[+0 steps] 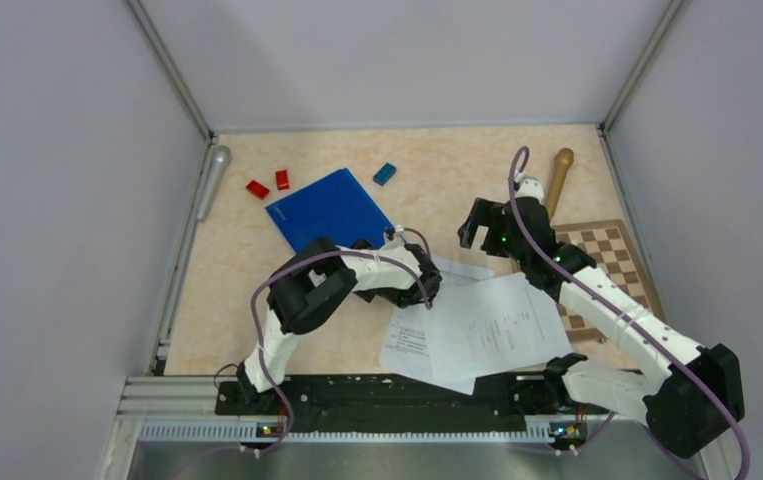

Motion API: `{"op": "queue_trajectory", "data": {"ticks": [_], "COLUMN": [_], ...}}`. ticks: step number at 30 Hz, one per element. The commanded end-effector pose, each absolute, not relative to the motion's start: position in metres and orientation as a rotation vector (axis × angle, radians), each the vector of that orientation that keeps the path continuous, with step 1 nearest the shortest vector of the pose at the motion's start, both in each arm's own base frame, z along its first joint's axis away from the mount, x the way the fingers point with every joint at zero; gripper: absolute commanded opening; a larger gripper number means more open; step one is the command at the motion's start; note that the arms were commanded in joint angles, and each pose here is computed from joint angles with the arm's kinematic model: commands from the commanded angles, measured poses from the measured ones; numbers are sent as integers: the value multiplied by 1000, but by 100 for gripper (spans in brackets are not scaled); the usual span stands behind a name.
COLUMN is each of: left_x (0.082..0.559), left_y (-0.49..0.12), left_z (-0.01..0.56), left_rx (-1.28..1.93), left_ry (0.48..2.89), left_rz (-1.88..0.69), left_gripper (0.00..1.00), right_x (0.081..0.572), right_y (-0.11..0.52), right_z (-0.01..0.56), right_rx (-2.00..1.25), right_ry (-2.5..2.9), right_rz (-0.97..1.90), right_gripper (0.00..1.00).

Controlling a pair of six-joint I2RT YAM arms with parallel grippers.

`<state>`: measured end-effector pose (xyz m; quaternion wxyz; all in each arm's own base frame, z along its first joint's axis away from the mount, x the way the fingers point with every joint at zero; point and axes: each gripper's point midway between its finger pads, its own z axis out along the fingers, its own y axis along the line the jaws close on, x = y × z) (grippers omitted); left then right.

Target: Put the files into the folder

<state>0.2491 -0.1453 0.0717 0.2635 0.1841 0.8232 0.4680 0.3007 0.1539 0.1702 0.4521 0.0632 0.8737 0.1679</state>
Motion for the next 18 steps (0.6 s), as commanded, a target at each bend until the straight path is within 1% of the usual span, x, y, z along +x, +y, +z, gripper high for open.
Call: {"op": "queue_trajectory", "data": {"ticks": [1,9,16,18], "left_x": [263,271,272,273], "left_y": [-147,-138,-134,-132], "left_z": [101,108,116,119], "left_rx": [387,248,161,150], "left_ry": [2083,2079,2084,2080], "left_rz": [1301,1264,1216,1211], "left_gripper": [83,70,62,61], "right_x": [305,306,307,307], "right_y": [152,146,151,153], "right_z": [181,185,186,186], "right_rx": [208,260,256,254], "right_ry": [2099,2063,2060,2065], "right_rz": [429,430,454,464], "right_gripper": [99,99,99,99]}}
